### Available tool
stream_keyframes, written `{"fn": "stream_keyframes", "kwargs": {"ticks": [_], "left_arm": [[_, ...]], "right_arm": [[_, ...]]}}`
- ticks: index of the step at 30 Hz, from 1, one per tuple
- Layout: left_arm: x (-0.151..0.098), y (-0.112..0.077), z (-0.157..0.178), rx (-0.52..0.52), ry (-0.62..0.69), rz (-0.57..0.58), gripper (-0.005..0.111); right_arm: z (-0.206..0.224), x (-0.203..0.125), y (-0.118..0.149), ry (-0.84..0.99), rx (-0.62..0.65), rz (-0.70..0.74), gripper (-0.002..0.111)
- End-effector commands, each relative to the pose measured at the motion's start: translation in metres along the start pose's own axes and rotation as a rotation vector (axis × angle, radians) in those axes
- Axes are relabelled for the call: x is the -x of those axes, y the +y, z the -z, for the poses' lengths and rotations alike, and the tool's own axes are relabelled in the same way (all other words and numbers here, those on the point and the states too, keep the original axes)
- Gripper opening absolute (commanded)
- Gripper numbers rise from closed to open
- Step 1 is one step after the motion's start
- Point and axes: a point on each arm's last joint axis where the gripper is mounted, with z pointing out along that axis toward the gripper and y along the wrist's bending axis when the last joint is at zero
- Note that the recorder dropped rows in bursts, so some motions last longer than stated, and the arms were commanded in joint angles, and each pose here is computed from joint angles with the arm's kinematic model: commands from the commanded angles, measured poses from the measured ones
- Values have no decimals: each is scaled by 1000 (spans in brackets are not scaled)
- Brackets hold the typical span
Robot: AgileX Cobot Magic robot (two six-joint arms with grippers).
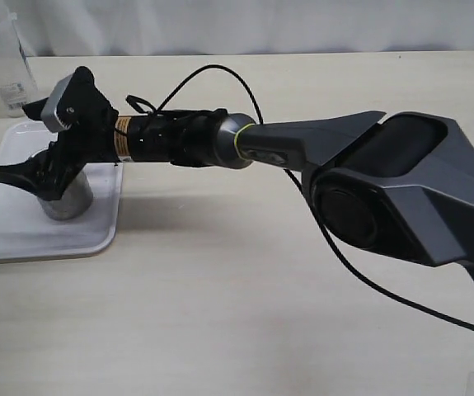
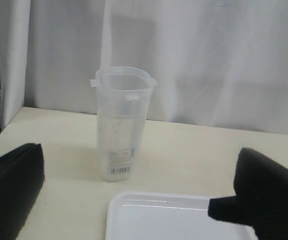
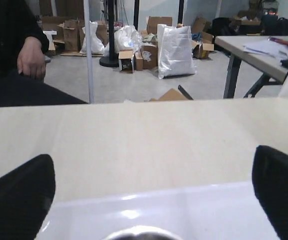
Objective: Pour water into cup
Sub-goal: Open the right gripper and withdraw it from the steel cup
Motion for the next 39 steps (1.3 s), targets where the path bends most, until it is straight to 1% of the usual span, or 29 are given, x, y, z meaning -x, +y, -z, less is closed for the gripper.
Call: {"fn": "stream_keyframes", "kwargs": {"ticks": [1,2,5,7,9,10,11,12,13,14,15,16,17,19,21,22,24,26,29,30,32,33,36,38,39], "left_arm": [[-1,0,1,5,5,11,96],[-1,0,1,6,9,11,96],[0,0,4,11,20,62,96],[5,0,9,16,11,54,96],[14,-2,17,18,-20,47,96],[24,-3,27,18,-63,38,96],[28,-4,32,20,-79,35,96],[35,-5,43,27,-103,28,96],[39,-6,48,28,-119,24,96],[43,-7,58,37,-129,22,96],[45,-7,61,43,-127,26,96],[48,-8,71,51,-133,58,96],[51,-9,78,51,-148,88,96],[59,-11,96,47,-206,134,96],[67,-14,117,40,-284,149,96],[70,-15,127,36,-319,154,96],[73,-17,143,35,-369,149,96],[73,-17,153,42,-384,148,96],[71,-17,159,53,-379,151,96],[70,-17,160,58,-372,152,96],[68,-16,160,66,-352,155,96],[67,-16,160,71,-341,156,96],[65,-15,159,79,-321,158,96],[64,-15,159,84,-309,165,96],[64,-15,159,84,-308,166,96]], "right_arm": [[8,36,-6,-36,-19,47,110],[10,45,-8,-30,-27,44,110],[19,70,-12,7,-46,-3,110],[27,91,-12,46,-33,-18,109],[34,112,-9,80,-24,-22,107],[42,131,-6,100,-21,-18,99],[46,142,-5,103,-24,-10,92],[53,160,-2,99,-31,-3,77],[57,169,-1,94,-32,-14,67],[65,186,2,81,-31,-55,47],[69,194,4,70,-25,-73,36],[77,205,7,55,9,-77,17],[83,212,11,46,62,-79,5],[98,225,14,36,151,-109,4],[114,233,12,33,202,-144,4],[120,236,12,34,220,-156,4],[129,237,14,42,216,-174,4],[136,233,17,56,150,-178,4],[152,234,24,68,20,-144,4],[158,229,26,85,-42,-134,4],[174,233,32,64,-145,-118,4],[185,233,35,58,-225,-103,4],[214,233,47,44,-389,-64,4],[231,230,55,43,-477,-57,4],[243,234,63,34,-514,-28,4]]}}
